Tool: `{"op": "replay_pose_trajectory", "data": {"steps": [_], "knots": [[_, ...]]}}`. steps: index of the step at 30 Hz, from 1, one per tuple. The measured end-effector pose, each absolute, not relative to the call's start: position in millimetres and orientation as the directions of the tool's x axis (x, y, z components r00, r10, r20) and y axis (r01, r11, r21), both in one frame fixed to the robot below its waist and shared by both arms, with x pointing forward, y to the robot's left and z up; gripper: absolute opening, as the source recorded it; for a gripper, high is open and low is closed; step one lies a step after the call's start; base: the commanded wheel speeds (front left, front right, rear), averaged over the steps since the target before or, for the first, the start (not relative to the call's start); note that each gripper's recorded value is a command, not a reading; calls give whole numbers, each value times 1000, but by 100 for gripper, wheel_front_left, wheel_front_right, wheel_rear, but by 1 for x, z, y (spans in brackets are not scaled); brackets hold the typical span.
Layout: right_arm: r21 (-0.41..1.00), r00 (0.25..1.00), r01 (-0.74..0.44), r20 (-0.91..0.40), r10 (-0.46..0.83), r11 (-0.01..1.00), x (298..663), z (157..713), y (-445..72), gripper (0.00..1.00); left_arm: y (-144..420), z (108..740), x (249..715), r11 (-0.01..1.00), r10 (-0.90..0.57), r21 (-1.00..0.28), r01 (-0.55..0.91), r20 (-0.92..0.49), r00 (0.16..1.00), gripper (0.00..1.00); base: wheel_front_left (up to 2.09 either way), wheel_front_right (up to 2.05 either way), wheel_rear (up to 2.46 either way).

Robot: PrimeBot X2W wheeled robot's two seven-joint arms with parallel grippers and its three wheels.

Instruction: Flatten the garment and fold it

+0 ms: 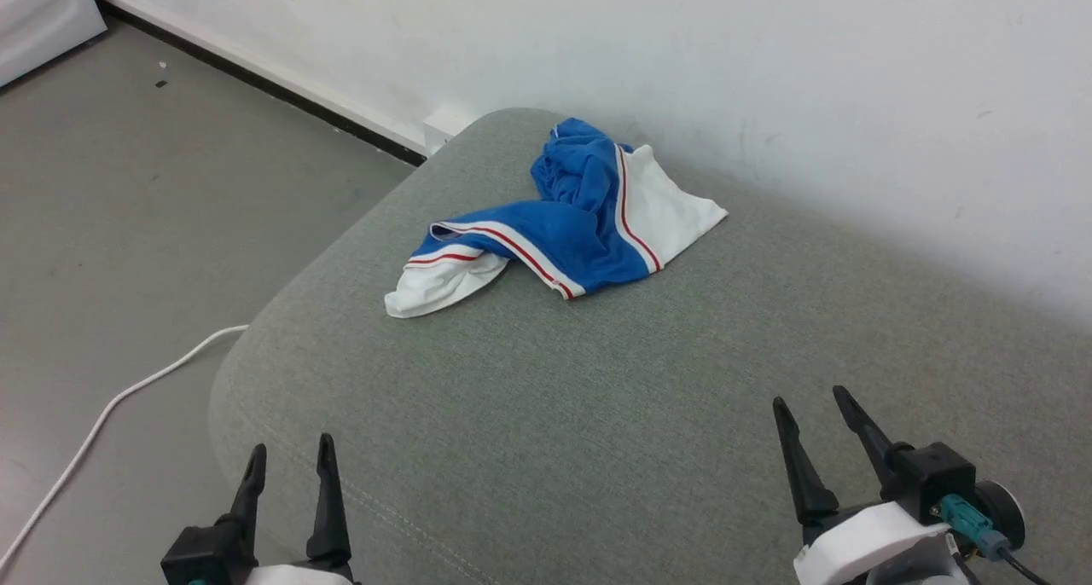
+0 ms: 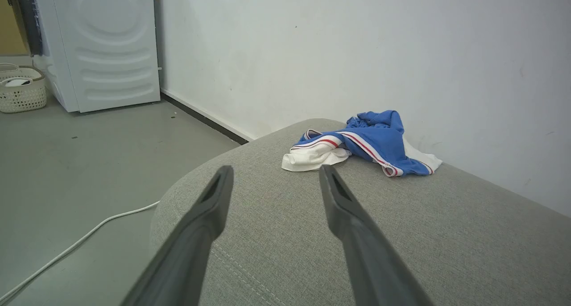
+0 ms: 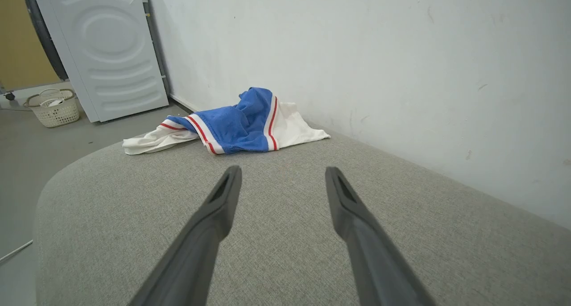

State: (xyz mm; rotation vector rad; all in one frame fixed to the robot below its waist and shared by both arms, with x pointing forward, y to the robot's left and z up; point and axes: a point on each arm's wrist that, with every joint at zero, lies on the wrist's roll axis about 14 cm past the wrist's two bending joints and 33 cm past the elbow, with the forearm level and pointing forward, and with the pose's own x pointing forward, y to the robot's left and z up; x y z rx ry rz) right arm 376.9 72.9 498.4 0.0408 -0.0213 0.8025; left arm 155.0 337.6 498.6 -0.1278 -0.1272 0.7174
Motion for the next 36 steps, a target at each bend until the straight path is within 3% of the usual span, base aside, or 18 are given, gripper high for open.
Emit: {"op": "replay_pose_trajectory", "data": {"steps": [8,13,20,25,31,36], "knots": [[19,703,-711,42,710,703,385,499,71,100,342,533,183,800,597,-203,-565,175,783,100,0,0,0],[-5,707,-706,66,705,708,399,509,73,100,344,610,236,887,459,-108,-449,318,830,100,0,0,0],[-33,703,-705,98,704,708,424,526,82,100,348,686,318,942,313,6,-337,355,881,100,0,0,0],[-32,694,-713,106,712,700,437,528,88,100,363,693,377,948,283,73,-311,260,923,100,0,0,0],[-21,693,-717,80,717,696,453,517,82,100,375,644,443,958,268,110,-266,-4,963,100,0,0,0],[19,715,-698,55,697,715,467,502,71,100,364,583,483,976,208,-25,-218,-222,953,100,0,0,0]]}}
